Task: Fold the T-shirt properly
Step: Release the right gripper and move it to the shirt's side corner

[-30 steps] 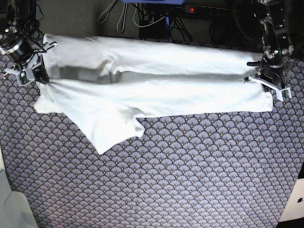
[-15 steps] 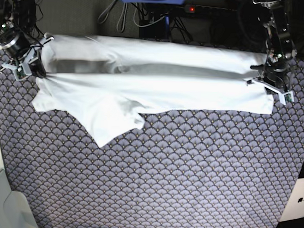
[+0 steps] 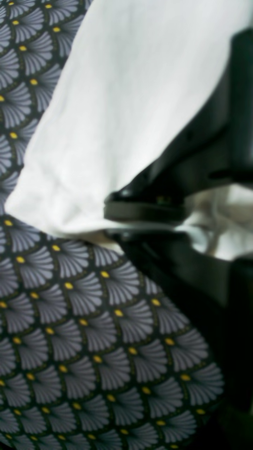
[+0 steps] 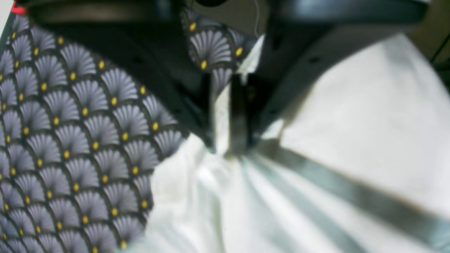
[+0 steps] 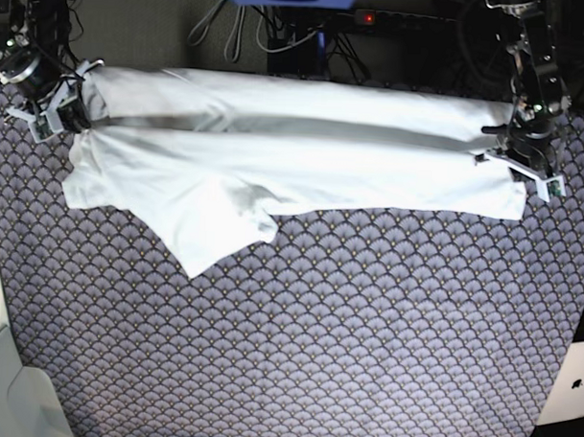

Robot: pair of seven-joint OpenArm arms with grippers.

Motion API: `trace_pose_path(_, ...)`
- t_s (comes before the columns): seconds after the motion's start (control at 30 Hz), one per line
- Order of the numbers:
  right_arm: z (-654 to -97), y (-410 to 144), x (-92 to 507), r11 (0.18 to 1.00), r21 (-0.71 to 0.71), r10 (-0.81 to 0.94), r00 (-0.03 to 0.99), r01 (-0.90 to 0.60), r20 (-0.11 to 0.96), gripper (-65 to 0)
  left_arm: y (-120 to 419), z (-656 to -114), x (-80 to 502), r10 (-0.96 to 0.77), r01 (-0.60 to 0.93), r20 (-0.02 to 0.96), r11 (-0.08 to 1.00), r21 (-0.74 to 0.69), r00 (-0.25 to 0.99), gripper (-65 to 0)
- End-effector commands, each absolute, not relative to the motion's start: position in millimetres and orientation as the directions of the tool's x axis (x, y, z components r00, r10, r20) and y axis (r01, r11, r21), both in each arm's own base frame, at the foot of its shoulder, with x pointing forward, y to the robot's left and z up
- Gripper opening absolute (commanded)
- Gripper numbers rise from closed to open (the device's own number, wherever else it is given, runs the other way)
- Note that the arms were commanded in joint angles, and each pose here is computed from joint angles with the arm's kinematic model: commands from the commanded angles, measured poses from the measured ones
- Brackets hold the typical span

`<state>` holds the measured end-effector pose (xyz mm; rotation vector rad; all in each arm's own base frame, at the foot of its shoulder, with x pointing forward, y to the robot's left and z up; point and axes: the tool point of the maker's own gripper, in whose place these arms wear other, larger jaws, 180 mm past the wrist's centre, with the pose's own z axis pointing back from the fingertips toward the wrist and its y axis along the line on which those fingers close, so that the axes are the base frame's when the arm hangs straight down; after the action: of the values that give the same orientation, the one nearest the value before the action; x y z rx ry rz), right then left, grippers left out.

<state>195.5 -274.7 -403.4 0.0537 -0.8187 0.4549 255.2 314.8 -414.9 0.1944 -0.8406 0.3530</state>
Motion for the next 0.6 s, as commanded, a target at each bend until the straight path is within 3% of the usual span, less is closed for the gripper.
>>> trace_pose_path(0.0,-392.7,-279.8,202.5,0.9,-0.148,0.377,0.564,-0.409,0.734,-50.2,324.9,-402.2,261.7,0.203,-0.39,0.785,0.919,0.053,0.585,-61.8)
trace_pose_path(0.13,-390.9,-282.5,203.8,0.901,-0.155,0.38,0.562,-0.405,0.735,-38.9,323.1,-407.8,257.2,0.217,-0.39,0.758,0.919,0.053,0.615,-42.5)
trace_pose_path(0.2,-388.8,-286.3,204.8,0.903,-0.163,0.38,0.561,-0.398,0.736,-35.3,321.4,-410.5,254.4,0.227,-0.389,0.739,0.92,0.051,0.634,-32.1)
trace_pose_path(0.27,-378.5,-300.4,209.0,0.913,-0.191,0.373,0.551,-0.359,0.746,-34.0,319.9,-410.9,253.9,0.232,-0.389,0.737,0.92,0.046,0.635,-26.2)
trace_pose_path(0.37,-361.4,-318.7,215.0,0.92,-0.235,0.374,0.531,-0.312,0.76,-34.0,319.5,-411.5,253.2,0.235,-0.39,0.735,0.92,0.043,0.636,-22.5)
trace_pose_path(0.57,-319.7,-316.1,233.0,0.9,-0.311,0.423,0.432,-0.306,0.797,-33.8,318.5,-412.4,252.8,0.238,-0.389,0.732,0.92,0.04,0.638,-22.4)
